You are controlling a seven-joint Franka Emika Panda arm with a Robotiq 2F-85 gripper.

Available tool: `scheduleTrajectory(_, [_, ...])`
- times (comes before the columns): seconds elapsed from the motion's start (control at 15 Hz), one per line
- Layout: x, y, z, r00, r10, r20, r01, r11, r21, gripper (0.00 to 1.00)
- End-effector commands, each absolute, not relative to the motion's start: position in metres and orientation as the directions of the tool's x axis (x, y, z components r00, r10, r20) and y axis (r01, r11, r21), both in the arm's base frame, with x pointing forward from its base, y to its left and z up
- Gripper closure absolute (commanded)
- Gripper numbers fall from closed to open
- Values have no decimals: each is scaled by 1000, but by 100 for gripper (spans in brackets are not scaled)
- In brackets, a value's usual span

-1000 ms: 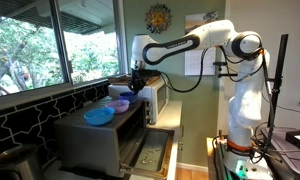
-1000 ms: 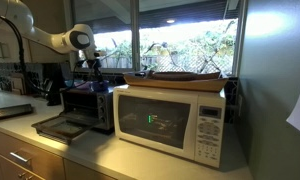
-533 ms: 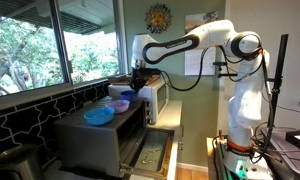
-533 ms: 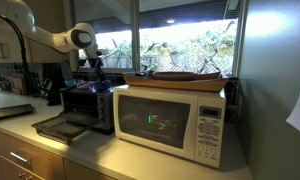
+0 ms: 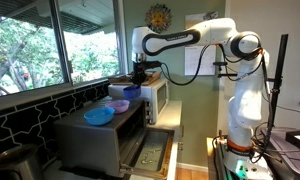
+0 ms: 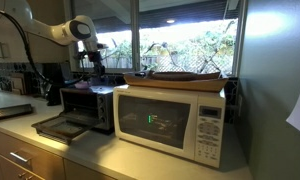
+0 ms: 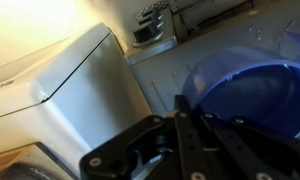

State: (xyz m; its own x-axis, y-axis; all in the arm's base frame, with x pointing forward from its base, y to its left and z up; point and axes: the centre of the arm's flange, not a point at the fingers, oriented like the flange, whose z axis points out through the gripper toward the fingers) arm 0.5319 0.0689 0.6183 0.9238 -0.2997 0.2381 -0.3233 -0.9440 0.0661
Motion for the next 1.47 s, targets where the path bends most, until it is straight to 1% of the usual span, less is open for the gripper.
scheduleTrajectory(0.0, [538, 82, 639, 962, -199, 188, -227, -963, 144, 99])
scheduleTrajectory(0.4, [531, 105, 652, 989, -69, 128, -87, -986, 141, 99])
scheduleTrajectory(0.47, [528, 101, 643, 982, -108, 154, -129, -982, 136, 99])
scheduleTrajectory(0.53, [528, 102, 644, 983, -101, 154, -123, -983, 136, 95])
scheduleTrajectory(0.87, [529, 101, 643, 983, -103, 152, -124, -983, 136, 95])
scheduleTrajectory(0.93, [529, 101, 643, 983, -104, 152, -125, -983, 136, 99])
scheduleTrajectory(1.4, [514, 120, 679, 977, -4, 214, -50, -977, 206, 99])
